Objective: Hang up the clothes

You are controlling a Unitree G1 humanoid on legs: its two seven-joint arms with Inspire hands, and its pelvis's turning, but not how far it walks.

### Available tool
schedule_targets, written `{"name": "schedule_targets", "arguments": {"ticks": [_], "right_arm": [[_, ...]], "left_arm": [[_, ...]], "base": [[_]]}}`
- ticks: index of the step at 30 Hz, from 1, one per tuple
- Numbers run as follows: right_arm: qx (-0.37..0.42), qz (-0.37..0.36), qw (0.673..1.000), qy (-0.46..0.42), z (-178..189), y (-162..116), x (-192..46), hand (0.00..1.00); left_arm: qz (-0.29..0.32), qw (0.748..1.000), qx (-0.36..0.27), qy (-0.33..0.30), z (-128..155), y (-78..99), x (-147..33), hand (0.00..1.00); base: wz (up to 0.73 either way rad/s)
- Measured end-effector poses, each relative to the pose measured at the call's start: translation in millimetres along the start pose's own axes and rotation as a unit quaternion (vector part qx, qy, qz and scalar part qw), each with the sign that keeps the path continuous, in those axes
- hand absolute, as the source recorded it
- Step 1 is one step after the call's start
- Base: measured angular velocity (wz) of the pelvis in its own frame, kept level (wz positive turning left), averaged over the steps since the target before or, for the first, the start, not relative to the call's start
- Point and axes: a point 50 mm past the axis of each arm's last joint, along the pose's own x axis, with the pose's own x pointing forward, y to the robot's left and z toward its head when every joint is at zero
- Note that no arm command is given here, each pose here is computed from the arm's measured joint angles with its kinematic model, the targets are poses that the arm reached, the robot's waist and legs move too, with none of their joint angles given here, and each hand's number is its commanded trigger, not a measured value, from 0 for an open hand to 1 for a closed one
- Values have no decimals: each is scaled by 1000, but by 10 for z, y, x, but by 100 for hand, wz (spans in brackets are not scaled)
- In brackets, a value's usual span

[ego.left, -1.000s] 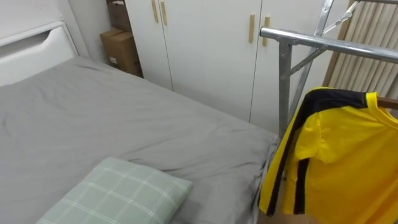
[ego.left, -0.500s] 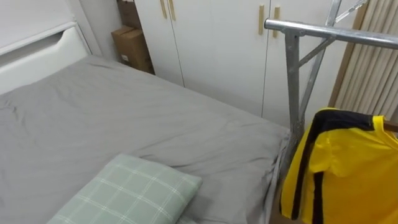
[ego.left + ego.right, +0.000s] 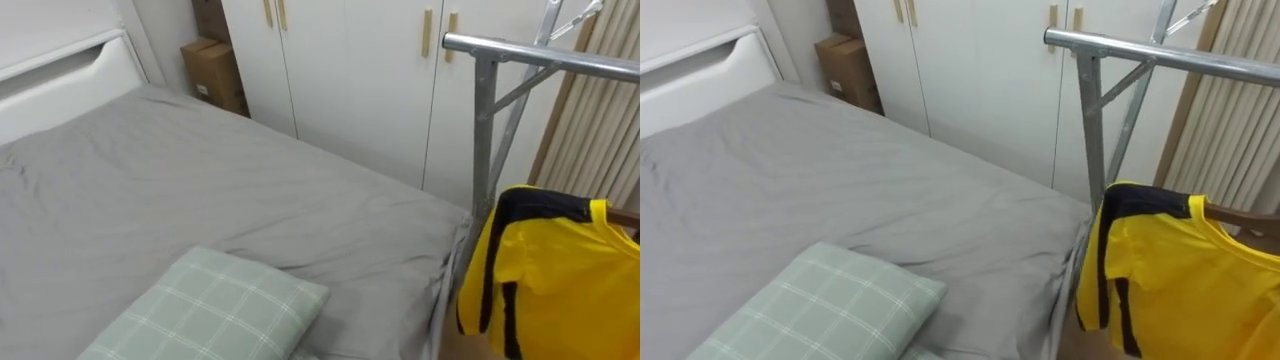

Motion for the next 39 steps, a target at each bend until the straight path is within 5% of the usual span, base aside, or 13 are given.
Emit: {"name": "schedule_targets", "arguments": {"ticks": [16, 39], "right_arm": [[-107, -91, 987, -72, 375, -20, -36, 100], [-101, -156, 968, -171, 927, -81, -174, 100]], "left_arm": [[-1, 1000, 14, 0, 14, 46, 0, 0], [5, 1000, 12, 14, -52, 2, 1, 0]], "base": [[-3], [-1]]}}
